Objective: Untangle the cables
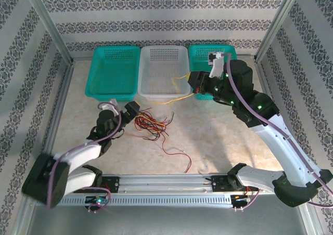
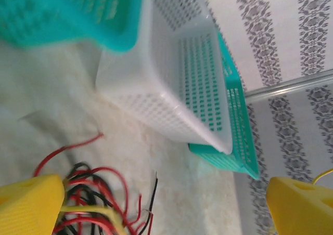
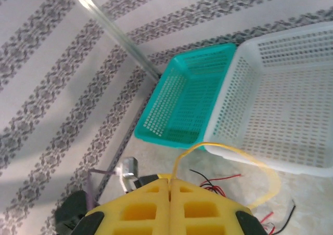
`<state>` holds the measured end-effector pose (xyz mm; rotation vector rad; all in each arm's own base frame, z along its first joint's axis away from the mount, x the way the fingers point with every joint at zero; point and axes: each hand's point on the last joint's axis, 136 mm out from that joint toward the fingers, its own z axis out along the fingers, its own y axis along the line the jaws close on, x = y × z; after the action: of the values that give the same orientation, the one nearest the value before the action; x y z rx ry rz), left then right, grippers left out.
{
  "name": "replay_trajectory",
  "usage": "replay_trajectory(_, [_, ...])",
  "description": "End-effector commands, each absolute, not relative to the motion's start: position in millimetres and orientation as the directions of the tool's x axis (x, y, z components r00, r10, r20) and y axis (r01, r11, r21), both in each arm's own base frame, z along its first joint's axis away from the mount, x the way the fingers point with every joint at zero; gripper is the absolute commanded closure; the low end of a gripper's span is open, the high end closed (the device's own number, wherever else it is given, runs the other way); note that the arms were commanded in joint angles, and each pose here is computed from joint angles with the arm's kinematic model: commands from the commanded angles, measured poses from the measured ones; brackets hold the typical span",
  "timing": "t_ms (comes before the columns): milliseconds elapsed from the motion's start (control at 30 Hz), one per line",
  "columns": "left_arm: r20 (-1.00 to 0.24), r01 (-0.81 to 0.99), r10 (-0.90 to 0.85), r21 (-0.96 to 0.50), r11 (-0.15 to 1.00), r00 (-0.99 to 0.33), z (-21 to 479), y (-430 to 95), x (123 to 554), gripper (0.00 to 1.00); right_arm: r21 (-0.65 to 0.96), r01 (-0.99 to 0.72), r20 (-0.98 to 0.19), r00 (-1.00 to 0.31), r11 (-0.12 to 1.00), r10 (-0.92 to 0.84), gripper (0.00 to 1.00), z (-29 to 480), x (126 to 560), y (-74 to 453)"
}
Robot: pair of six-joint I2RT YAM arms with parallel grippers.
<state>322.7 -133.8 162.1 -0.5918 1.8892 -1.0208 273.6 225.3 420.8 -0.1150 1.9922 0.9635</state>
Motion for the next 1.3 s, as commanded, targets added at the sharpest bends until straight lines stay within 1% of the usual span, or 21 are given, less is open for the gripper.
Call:
replay_trajectory(0, [-0.626, -0.22, -0.562, -0.54, 0.813, -0.54, 124, -82, 287, 0.01, 0.537, -0.505, -0.802, -0.555, 0.676, 0.222, 1.0, 435, 269, 240])
replay_trajectory(67, [-0.671, -0.193, -0.474, -0.452, 0.871, -0.571, 135, -76, 279, 0.01, 0.529, -0.517, -0.807, -0.552, 0.673, 0.211, 1.0, 436, 269, 246])
replay_trajectory(133, [-0.681, -0.207, -0.42, -0.376, 0.903, -0.6, 144, -67, 271, 0.01, 0.525, -0.522, -0.809, -0.552, 0.672, 0.203, 1.0, 436, 271, 251])
replay_trajectory(167, [-0.693, -0.18, -0.392, -0.361, 0.915, -0.604, 157, -68, 269, 0.0, 0.523, -0.522, -0.808, -0.555, 0.674, 0.197, 1.0, 435, 272, 253])
replay_trajectory(233, [-0.729, -0.075, -0.354, -0.386, 0.919, -0.585, 193, -79, 270, 0.07, 0.513, -0.529, -0.812, -0.555, 0.676, 0.181, 1.0, 434, 273, 259])
replay_trajectory(300, [-0.768, 0.028, -0.354, -0.435, 0.9, -0.533, 239, -91, 271, 0.1, 0.502, -0.533, -0.815, -0.555, 0.681, 0.166, 1.0, 432, 275, 263])
replay_trajectory(400, [-0.809, 0.255, -0.31, -0.479, 0.84, -0.499, 315, -124, 274, 0.19, 0.481, -0.55, -0.825, -0.547, 0.683, 0.141, 1.0, 432, 278, 270])
replay_trajectory(467, [-0.809, 0.355, -0.276, -0.498, 0.791, -0.518, 348, -145, 277, 0.25, 0.474, -0.573, -0.831, -0.542, 0.669, 0.125, 1.0, 435, 279, 278])
replay_trajectory(500, [-0.804, 0.394, -0.263, -0.511, 0.764, -0.534, 357, -155, 279, 0.28, 0.471, -0.586, -0.834, -0.539, 0.659, 0.118, 1.0, 438, 279, 282])
replay_trajectory(567, [-0.806, 0.469, -0.244, -0.529, 0.707, -0.539, 379, -172, 282, 0.32, 0.462, -0.626, -0.844, -0.529, 0.628, 0.094, 1.0, 444, 280, 292])
replay_trajectory(700, [-0.835, 0.524, -0.215, -0.497, 0.692, -0.507, 397, -180, 290, 0.31, 0.454, -0.707, -0.857, -0.513, 0.542, 0.049, 1.0, 455, 278, 313])
replay_trajectory(767, [-0.855, 0.6, -0.18, -0.477, 0.643, -0.487, 405, -192, 288, 0.29, 0.476, -0.744, -0.853, -0.52, 0.468, 0.041, 1.0, 463, 277, 322])
replay_trajectory(800, [-0.867, 0.641, -0.16, -0.461, 0.614, -0.472, 408, -198, 286, 0.26, 0.49, -0.765, -0.85, -0.526, 0.418, 0.033, 1.0, 468, 276, 326])
replay_trajectory(867, [-0.887, 0.678, -0.146, -0.432, 0.594, -0.437, 414, -202, 288, 0.24, 0.525, -0.776, -0.833, -0.552, 0.35, 0.027, 1.0, 475, 281, 327])
replay_trajectory(933, [-0.91, 0.694, -0.128, -0.387, 0.608, -0.395, 421, -203, 293, 0.24, 0.554, -0.789, -0.822, -0.57, 0.267, 0.021, 1.0, 489, 283, 323])
replay_trajectory(1033, [-0.933, 0.678, -0.096, -0.321, 0.662, -0.347, 429, -197, 305, 0.25, 0.572, -0.801, -0.814, -0.581, 0.178, 0.006, 1.0, 500, 287, 317])
replay_trajectory(1133, [-0.937, 0.68, -0.066, -0.297, 0.67, -0.343, 432, -200, 316, 0.3, 0.597, -0.797, -0.799, -0.601, 0.091, -0.023, 1.0, 505, 287, 316])
replay_trajectory(1167, [-0.936, 0.671, -0.06, -0.291, 0.682, -0.346, 432, -199, 320, 0.34, 0.597, -0.798, -0.799, -0.601, 0.08, -0.027, 1.0, 505, 287, 316])
replay_trajectory(1200, [-0.933, 0.651, -0.059, -0.292, 0.701, -0.355, 431, -197, 325, 0.36, 0.59, -0.801, -0.804, -0.594, 0.098, -0.011, 1.0, 505, 292, 312])
replay_trajectory(1233, [-0.929, 0.621, -0.074, -0.3, 0.724, -0.363, 431, -193, 330, 0.37, 0.594, -0.793, -0.802, -0.597, 0.136, 0.022, 1.0, 504, 301, 308])
replay_trajectory(1267, [-0.919, 0.585, -0.109, -0.33, 0.741, -0.38, 432, -188, 335, 0.4, 0.606, -0.777, -0.793, -0.606, 0.167, 0.057, 1.0, 502, 312, 303])
